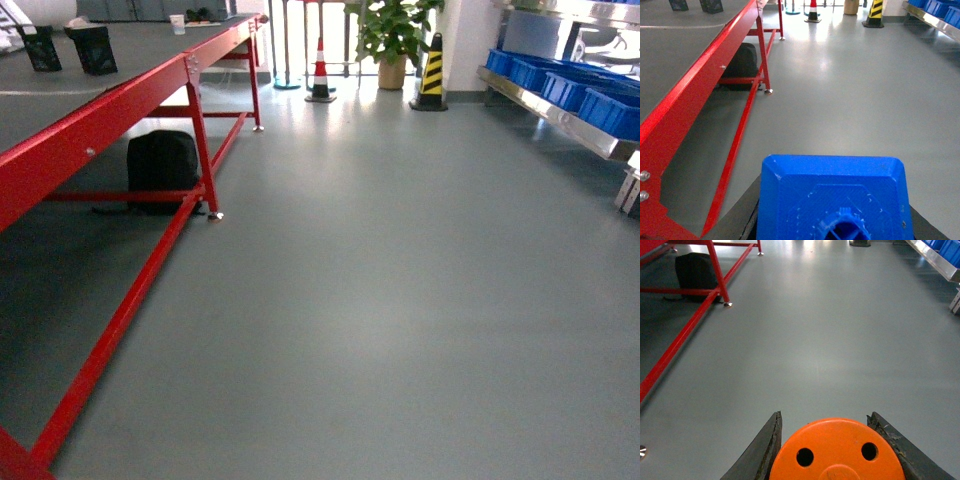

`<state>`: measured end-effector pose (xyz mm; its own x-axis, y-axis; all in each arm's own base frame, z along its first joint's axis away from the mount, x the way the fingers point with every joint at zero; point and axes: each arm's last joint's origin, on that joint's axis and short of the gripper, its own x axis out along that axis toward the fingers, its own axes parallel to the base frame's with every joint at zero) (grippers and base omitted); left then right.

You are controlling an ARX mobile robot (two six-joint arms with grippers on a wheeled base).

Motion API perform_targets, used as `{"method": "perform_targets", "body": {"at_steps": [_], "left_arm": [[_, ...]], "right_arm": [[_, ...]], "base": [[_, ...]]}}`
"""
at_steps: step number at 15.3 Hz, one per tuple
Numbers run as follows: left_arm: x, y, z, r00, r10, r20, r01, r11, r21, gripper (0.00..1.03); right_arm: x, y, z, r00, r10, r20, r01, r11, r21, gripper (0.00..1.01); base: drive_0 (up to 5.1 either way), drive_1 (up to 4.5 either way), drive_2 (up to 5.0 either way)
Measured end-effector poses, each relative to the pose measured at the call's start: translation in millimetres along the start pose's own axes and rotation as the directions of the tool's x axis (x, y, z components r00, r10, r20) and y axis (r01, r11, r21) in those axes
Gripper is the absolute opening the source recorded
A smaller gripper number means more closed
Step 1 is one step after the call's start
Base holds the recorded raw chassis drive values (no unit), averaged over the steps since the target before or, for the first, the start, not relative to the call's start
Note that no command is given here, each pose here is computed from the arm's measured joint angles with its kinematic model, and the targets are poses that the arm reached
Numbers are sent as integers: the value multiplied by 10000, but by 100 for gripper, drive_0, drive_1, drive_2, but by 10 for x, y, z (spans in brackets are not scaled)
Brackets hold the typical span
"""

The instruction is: Sort blue parts and orange caps into right shelf containers

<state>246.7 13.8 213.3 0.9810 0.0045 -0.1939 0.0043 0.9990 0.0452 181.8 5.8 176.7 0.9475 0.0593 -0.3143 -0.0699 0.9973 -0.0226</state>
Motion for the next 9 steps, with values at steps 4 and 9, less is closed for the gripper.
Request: {"method": "perform_targets", "body": {"at_steps": [4,9], "left_arm": [[0,0,-1,10000,7,-8,-7,10000,0,45],[0,0,3,10000,9,26,-9,10000,1,45]], "right_arm": [[0,0,-3,10000,5,-27,-5,10000,1,44],[-1,-1,-3,10000,-14,-31,14,10000,3,44]], "base": [[-4,420,-429],[-4,420,-429]]}}
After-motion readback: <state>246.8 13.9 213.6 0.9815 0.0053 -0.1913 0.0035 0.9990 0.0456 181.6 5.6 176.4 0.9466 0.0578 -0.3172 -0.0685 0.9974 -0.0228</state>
